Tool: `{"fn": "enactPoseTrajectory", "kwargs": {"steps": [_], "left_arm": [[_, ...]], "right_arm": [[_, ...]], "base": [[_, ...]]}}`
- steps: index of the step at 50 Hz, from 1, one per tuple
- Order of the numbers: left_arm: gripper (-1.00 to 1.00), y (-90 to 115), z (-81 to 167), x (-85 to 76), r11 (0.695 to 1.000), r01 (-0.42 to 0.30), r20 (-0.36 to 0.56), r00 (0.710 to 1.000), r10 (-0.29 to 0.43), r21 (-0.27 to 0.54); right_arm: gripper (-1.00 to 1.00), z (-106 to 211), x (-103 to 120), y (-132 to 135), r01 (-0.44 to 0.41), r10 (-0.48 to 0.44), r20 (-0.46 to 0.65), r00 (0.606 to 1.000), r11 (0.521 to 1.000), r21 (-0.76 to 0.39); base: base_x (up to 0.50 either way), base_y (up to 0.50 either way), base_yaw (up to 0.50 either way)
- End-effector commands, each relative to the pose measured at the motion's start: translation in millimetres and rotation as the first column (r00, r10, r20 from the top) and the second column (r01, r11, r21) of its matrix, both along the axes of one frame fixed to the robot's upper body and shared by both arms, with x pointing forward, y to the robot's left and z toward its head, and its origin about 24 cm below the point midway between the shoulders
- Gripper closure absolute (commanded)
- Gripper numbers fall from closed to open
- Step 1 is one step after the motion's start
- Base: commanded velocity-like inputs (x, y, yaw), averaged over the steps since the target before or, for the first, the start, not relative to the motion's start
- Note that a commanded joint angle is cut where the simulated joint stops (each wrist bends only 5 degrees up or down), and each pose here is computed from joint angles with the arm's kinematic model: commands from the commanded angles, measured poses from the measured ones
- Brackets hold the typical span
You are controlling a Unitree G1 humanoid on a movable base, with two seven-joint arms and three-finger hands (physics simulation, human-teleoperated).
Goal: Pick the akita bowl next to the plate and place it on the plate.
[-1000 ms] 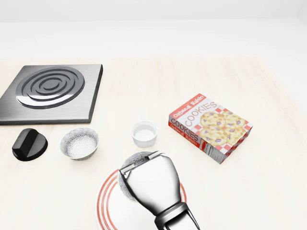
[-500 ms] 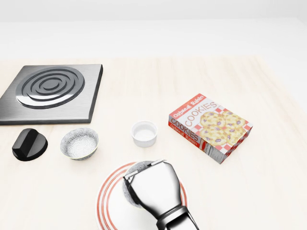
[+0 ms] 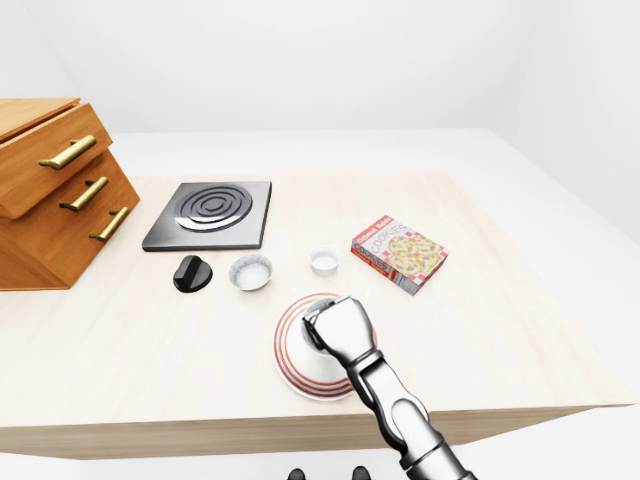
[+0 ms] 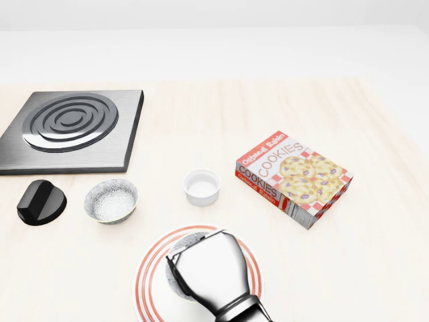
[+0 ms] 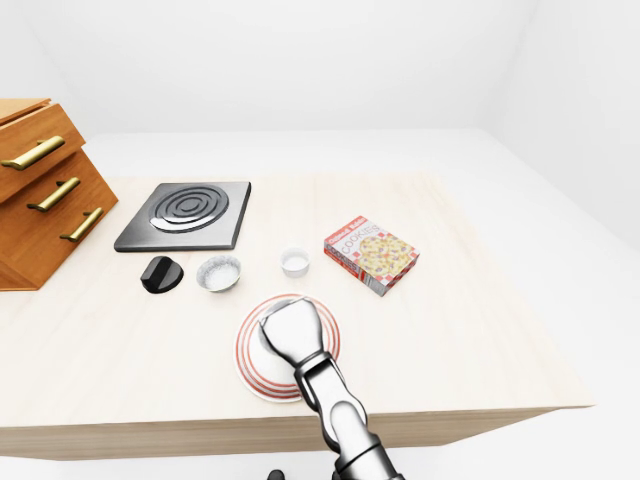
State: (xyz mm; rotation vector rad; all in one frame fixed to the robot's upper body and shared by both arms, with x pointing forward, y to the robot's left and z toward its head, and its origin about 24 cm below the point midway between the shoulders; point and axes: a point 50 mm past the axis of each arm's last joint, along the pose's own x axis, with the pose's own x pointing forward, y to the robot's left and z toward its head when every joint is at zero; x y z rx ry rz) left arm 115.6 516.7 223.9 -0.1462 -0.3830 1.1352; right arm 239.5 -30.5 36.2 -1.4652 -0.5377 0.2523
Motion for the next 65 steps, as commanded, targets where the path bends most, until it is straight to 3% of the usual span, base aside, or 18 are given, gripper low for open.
{"fn": "enactPoseTrajectory", "kwargs": {"steps": [1, 23, 55, 56, 57, 58, 65], "left_arm": [[-1.00, 0.3, -1.1, 0.2, 1.000, 0.001, -0.002, 1.000, -0.001, -0.004], [-1.00, 0.0, 0.9, 0.2, 1.000, -0.002, 0.001, 1.000, 0.002, 0.000], [-1.00, 0.1, -0.3, 0.4, 1.000, 0.000, 0.000, 1.000, 0.000, -0.002], [-1.00, 0.1, -0.4, 0.5, 1.000, 0.000, 0.000, 1.000, 0.000, -0.003], [-1.00, 0.2, -0.5, 0.5, 1.000, 0.000, 0.000, 1.000, 0.000, -0.003], [-1.00, 0.3, -1.3, 0.8, 1.000, 0.001, -0.002, 1.000, -0.001, -0.006], [-1.00, 0.1, 1.4, -0.3, 1.000, -0.002, 0.004, 1.000, 0.002, 0.001]], "right_arm": [[1.00, 2.1, -4.9, 2.7, -0.014, 0.013, 0.043, 0.999, 1.000, 0.011], [1.00, -20.6, 1.7, -1.0, 0.002, -0.002, -0.002, 1.000, 1.000, -0.002], [1.00, -22.5, 2.7, -1.3, 0.004, -0.004, -0.013, 1.000, 1.000, -0.004], [0.87, -22.6, 3.1, -1.6, 0.005, -0.005, -0.013, 1.000, 1.000, -0.004], [0.42, -21.7, 3.4, -1.8, 0.008, -0.008, -0.013, 1.000, 1.000, 0.000], [-1.00, -20.5, 4.0, -2.7, 0.022, -0.021, -0.044, 0.999, 1.000, 0.013], [-1.00, -18.9, 2.8, -9.7, 0.042, -0.040, -0.115, 0.993, 0.999, 0.014]], "base": [[0.00, 0.00, 0.00], [0.00, 0.00, 0.00], [0.00, 0.00, 0.00], [0.00, 0.00, 0.00], [0.00, 0.00, 0.00], [0.00, 0.00, 0.00], [0.00, 0.00, 0.00]]}}
